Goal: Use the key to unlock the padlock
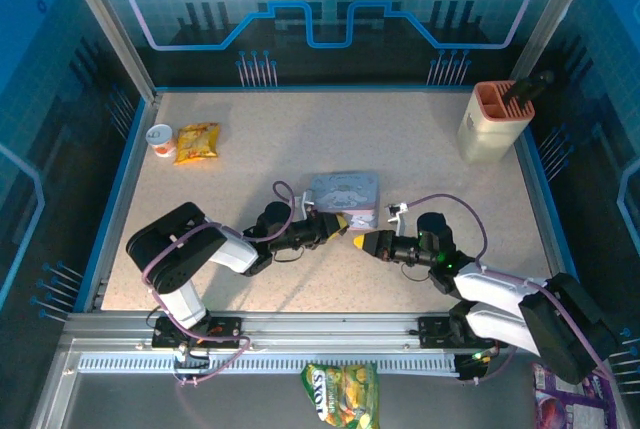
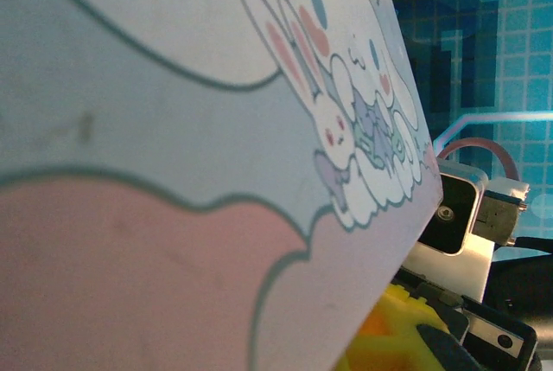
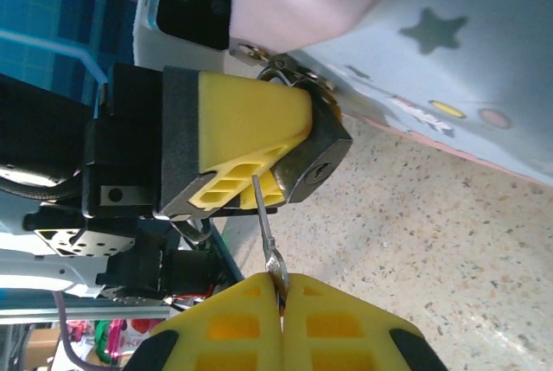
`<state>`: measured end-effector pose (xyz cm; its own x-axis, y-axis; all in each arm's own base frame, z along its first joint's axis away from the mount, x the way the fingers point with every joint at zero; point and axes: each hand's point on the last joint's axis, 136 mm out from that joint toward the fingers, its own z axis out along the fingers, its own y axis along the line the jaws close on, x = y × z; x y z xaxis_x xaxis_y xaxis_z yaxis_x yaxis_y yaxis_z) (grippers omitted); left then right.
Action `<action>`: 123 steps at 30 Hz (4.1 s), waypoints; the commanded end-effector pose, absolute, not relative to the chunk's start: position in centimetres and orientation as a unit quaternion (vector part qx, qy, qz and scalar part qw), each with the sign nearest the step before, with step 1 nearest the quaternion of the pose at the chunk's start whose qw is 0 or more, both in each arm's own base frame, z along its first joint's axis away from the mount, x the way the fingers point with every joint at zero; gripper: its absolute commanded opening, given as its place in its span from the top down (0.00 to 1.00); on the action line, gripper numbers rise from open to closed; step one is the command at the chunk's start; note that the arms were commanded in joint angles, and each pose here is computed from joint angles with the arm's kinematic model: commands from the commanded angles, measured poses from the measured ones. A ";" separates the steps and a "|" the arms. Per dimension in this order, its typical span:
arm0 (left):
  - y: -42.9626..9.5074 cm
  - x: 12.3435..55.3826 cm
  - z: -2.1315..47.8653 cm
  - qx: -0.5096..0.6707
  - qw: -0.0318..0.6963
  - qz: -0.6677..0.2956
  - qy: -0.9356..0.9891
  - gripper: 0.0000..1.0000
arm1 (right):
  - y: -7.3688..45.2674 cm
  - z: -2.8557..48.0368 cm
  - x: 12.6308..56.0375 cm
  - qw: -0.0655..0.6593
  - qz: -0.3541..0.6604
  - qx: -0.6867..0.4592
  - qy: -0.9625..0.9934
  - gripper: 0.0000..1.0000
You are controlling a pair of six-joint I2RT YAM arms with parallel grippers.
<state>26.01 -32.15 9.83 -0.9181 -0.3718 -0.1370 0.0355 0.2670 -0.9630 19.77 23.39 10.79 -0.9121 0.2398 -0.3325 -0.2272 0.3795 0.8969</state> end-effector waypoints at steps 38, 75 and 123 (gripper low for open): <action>-33.1 25.6 16.2 -0.089 0.177 -0.673 0.713 0.89 | 23.1 11.7 21.0 0.181 0.589 0.017 0.788 1.00; -34.6 24.2 15.9 -0.078 0.161 -0.679 0.712 0.89 | 22.8 13.1 22.1 0.198 0.595 0.031 0.779 1.00; -37.0 21.6 16.0 -0.031 0.125 -0.680 0.722 0.93 | 20.8 12.6 25.5 0.193 0.593 0.092 0.776 1.00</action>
